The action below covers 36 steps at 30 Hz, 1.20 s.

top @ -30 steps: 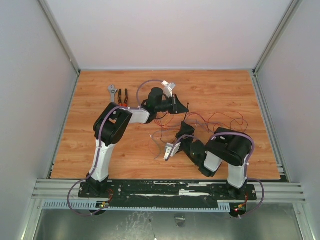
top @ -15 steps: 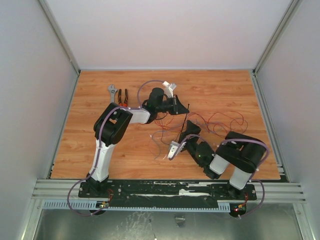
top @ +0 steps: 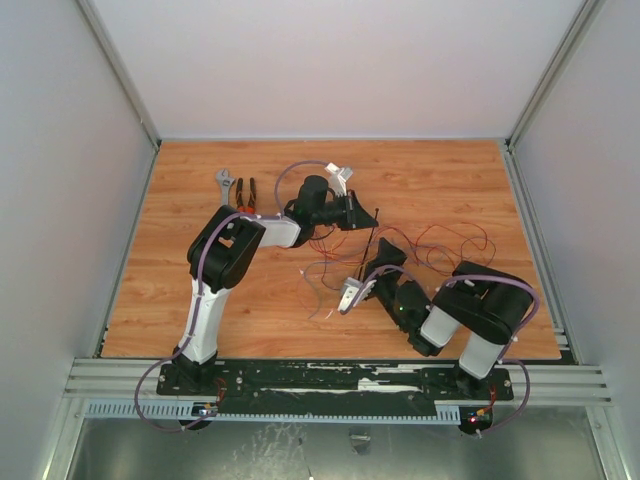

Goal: Zip-tie the wires
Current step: Tie the cable at the center of the board.

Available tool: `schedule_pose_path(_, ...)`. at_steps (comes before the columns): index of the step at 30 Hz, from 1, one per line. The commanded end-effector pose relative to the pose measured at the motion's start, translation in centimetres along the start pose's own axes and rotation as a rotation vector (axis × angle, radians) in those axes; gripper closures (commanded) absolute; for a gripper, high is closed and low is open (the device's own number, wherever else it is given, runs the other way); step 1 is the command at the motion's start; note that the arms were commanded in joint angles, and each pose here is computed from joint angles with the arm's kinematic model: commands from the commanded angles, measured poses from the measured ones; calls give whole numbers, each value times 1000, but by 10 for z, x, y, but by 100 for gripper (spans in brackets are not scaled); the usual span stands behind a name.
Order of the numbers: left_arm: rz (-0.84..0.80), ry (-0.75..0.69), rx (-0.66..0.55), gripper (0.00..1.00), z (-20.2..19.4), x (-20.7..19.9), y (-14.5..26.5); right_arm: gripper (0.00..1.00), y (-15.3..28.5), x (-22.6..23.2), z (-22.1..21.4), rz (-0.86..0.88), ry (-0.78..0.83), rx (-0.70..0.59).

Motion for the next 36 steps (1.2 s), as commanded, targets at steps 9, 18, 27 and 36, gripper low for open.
schedule_pose_path(9, -62, -53, -19, 100, 16, -22, 1, 1, -1, 14, -5, 62, 27, -2)
schedule_pose_path(18, -66, -53, -20, 100, 17, -24, 2, 1, -7, 22, -9, 105, 39, -5)
schedule_pose_path(27, -64, -51, -18, 100, 17, -25, 2, 1, -17, 25, -9, 99, 73, -30)
schedule_pose_path(36, -64, -50, -17, 100, 17, -25, 2, 1, -24, 29, -9, 107, 109, -54)
Point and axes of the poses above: each gripper's point midway between its finger pads, its own y axis back along the fingers, its own x axis along the line the jaws close on, z = x × y, the point moved 8 cm from there along y, back along the fingers, and after that the axes turned 1 degree about y, right-handed, at the moved point
